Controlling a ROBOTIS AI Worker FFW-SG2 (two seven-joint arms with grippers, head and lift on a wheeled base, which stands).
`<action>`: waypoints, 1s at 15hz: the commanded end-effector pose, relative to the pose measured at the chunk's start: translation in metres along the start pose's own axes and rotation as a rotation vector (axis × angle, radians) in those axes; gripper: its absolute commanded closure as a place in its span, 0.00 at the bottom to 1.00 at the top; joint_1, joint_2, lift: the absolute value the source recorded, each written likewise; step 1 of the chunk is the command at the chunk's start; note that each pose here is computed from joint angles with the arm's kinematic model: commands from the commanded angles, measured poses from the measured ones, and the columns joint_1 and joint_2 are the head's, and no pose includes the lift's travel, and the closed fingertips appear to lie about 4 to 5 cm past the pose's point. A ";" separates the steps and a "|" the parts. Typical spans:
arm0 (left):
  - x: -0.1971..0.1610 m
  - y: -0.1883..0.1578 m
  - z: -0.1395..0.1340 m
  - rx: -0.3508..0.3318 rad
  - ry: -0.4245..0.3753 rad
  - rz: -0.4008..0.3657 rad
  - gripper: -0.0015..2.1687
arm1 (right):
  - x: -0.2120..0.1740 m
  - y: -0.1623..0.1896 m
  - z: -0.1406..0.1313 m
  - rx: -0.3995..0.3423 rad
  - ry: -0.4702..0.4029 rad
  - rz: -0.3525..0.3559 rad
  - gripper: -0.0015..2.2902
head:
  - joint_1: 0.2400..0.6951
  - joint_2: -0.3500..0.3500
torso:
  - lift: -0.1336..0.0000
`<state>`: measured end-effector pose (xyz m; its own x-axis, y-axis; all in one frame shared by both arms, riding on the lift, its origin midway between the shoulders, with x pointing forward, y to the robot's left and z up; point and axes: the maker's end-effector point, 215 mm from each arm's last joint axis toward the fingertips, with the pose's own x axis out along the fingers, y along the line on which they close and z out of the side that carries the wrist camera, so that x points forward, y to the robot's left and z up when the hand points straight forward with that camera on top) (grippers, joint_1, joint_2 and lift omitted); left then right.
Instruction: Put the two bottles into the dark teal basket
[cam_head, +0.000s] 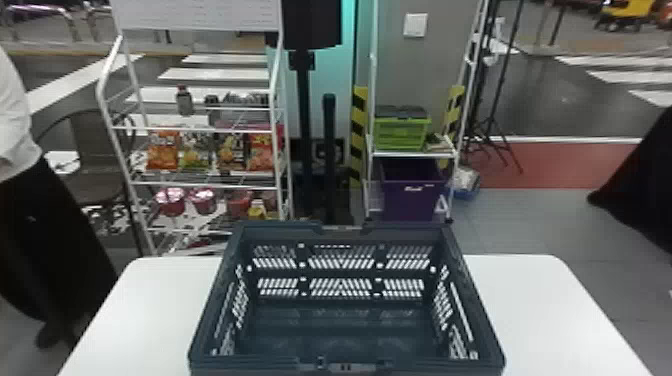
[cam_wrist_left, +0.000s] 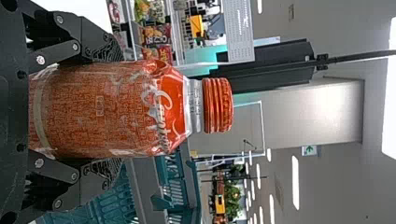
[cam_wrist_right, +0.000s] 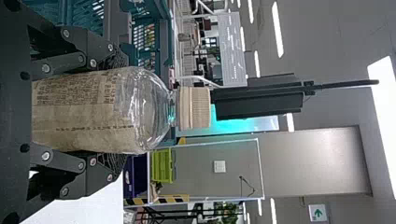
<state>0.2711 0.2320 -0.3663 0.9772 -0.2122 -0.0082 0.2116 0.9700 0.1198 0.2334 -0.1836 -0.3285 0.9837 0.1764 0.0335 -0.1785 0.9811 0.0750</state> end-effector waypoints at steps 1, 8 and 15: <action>-0.001 -0.004 -0.004 -0.021 0.006 0.010 0.99 | -0.003 -0.003 0.001 0.000 -0.003 -0.014 0.89 | 0.57 0.50 | 1.00; -0.001 -0.006 -0.008 -0.053 0.010 0.032 0.99 | -0.005 -0.004 0.004 -0.004 -0.014 -0.021 0.89 | 0.57 0.50 | 1.00; -0.001 -0.013 -0.012 -0.063 0.015 0.023 0.99 | 0.018 -0.005 0.047 -0.006 -0.084 -0.021 0.89 | 0.57 0.50 | 1.00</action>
<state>0.2678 0.2217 -0.3784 0.9816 -0.1901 -0.0192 0.1909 0.9797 0.0609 0.2412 -0.1899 -0.2924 0.9835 0.1498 0.1014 -0.1573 0.9851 0.0697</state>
